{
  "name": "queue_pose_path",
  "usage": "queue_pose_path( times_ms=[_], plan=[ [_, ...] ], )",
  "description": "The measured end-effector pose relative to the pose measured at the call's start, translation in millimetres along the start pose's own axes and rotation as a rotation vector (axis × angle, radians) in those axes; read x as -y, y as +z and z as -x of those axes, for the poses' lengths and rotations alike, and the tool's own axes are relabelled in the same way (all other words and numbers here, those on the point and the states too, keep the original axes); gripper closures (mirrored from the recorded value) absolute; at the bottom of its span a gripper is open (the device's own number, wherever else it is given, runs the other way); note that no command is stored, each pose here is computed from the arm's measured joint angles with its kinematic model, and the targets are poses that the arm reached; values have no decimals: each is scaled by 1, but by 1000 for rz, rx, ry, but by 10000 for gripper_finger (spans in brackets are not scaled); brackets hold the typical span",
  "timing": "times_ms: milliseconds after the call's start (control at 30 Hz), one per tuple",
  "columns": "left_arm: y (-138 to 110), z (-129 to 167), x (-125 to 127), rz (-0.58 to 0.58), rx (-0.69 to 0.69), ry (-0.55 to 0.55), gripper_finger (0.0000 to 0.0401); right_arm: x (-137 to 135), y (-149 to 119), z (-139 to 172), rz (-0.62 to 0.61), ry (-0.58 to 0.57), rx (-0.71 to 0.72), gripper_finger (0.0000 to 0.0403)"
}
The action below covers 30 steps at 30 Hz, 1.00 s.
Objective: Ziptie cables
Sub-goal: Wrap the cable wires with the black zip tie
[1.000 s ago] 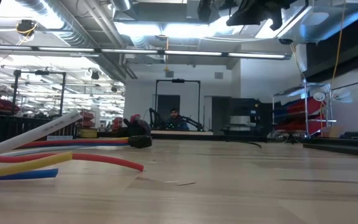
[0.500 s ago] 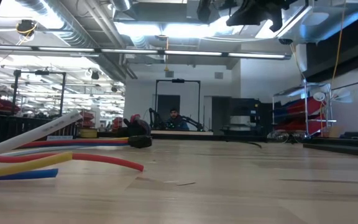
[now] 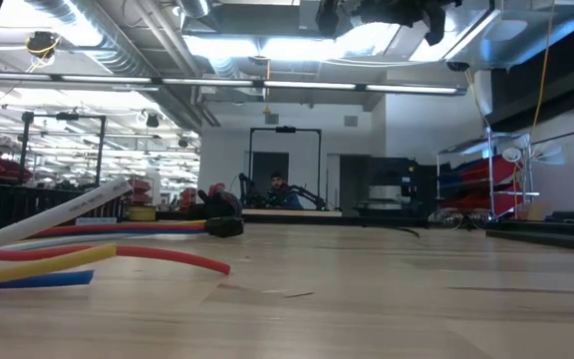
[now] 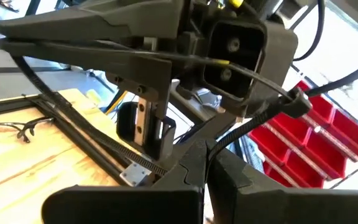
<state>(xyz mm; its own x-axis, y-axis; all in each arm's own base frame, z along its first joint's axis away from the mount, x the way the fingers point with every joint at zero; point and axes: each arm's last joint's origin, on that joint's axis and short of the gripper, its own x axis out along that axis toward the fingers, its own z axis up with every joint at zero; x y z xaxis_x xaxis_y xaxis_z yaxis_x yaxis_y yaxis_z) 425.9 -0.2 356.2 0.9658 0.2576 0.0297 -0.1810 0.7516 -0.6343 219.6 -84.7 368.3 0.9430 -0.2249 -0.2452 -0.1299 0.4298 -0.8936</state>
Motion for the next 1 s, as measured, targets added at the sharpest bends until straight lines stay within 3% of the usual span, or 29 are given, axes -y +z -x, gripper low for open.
queue_pose_path(
  times_ms=[367,1000],
  plan=[
    [3,0,5,75,18,-57,401,3,1,0,162,-38,-12,403],
    [8,0,6,215,14,-139,401,9,5,1,183,-89,65,403]
  ],
)
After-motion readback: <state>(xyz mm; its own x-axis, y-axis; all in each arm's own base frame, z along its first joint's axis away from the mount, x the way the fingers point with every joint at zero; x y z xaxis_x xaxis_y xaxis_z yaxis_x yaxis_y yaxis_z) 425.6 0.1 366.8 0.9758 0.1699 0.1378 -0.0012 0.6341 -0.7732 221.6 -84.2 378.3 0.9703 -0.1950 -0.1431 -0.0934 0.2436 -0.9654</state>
